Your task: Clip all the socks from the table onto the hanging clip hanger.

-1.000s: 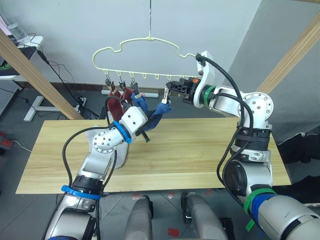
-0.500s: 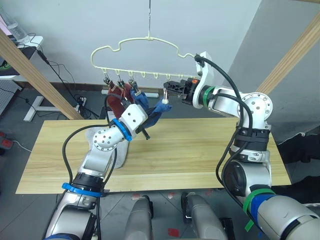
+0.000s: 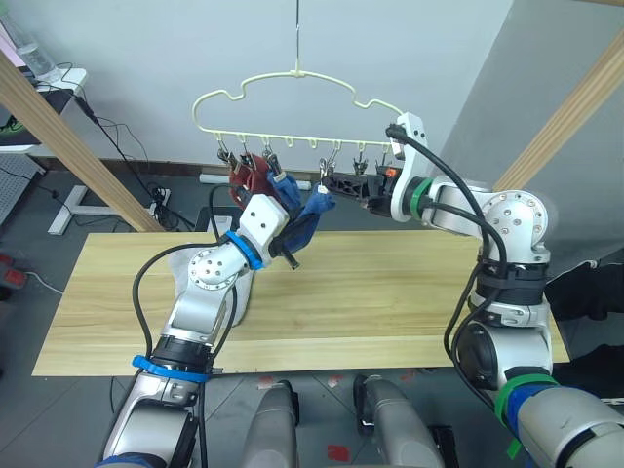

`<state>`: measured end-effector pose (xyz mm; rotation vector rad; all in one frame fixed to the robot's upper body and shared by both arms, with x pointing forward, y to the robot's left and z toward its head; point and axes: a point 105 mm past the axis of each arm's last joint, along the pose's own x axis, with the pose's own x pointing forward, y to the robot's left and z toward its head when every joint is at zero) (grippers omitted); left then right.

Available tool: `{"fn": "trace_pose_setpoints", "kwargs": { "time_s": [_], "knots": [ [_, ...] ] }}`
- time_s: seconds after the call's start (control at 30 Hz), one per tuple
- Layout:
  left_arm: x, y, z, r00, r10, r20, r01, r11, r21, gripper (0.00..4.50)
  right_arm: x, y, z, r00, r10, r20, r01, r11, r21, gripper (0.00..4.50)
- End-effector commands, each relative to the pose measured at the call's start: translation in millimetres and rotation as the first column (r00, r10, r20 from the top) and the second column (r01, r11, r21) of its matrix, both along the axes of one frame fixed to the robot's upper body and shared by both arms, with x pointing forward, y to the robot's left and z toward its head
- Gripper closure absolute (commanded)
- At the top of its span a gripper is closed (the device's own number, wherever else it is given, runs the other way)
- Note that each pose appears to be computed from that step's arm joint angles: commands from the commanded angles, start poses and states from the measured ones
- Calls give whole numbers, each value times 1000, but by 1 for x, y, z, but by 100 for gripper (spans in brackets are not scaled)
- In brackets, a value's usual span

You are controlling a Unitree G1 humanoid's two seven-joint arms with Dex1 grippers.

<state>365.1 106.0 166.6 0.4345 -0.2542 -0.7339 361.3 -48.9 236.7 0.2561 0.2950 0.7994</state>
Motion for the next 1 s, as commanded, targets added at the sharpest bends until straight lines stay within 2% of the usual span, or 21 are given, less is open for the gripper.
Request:
{"fn": "trace_pose_setpoints", "kwargs": {
  "time_s": [0.03,0.13,0.27,0.33,0.4,0.47,0.6,0.7,0.77,0.9,1.0],
  "knots": [
    [-4,3,14,997,-31,-65,22,991,-130,320,-12,-9,13,989,-24,145,32,998,-53,0],
    [-8,13,17,992,-50,-120,28,984,-178,233,-16,-10,15,975,-49,215,67,995,-75,0],
    [-12,23,19,987,-56,-152,27,981,-190,117,-19,-6,17,958,-69,278,96,992,-83,0],
    [-20,28,26,978,-102,-184,57,970,-236,59,-22,-4,17,927,-90,365,138,985,-105,0],
    [-35,31,36,952,-198,-232,115,938,-326,1,-28,2,12,897,-76,435,150,979,-138,0],
    [-52,31,41,916,-295,-273,185,913,-364,1,-29,3,9,880,-94,466,175,975,-134,0],
    [-81,38,56,864,-398,-309,266,881,-391,1,-21,0,8,841,-200,503,277,957,-82,0],
    [-86,42,63,869,-393,-301,268,885,-381,1,-18,1,8,823,-229,520,305,950,-64,0],
    [-92,42,63,876,-380,-298,275,900,-339,1,-12,-2,10,792,-285,540,364,931,-41,0],
    [-93,43,63,900,-337,-275,250,918,-306,0,-3,-3,11,754,-354,553,433,901,-14,123],
    [-91,43,64,911,-319,-262,234,922,-307,0,2,-3,12,733,-389,558,467,884,3,123]
  ]
}}
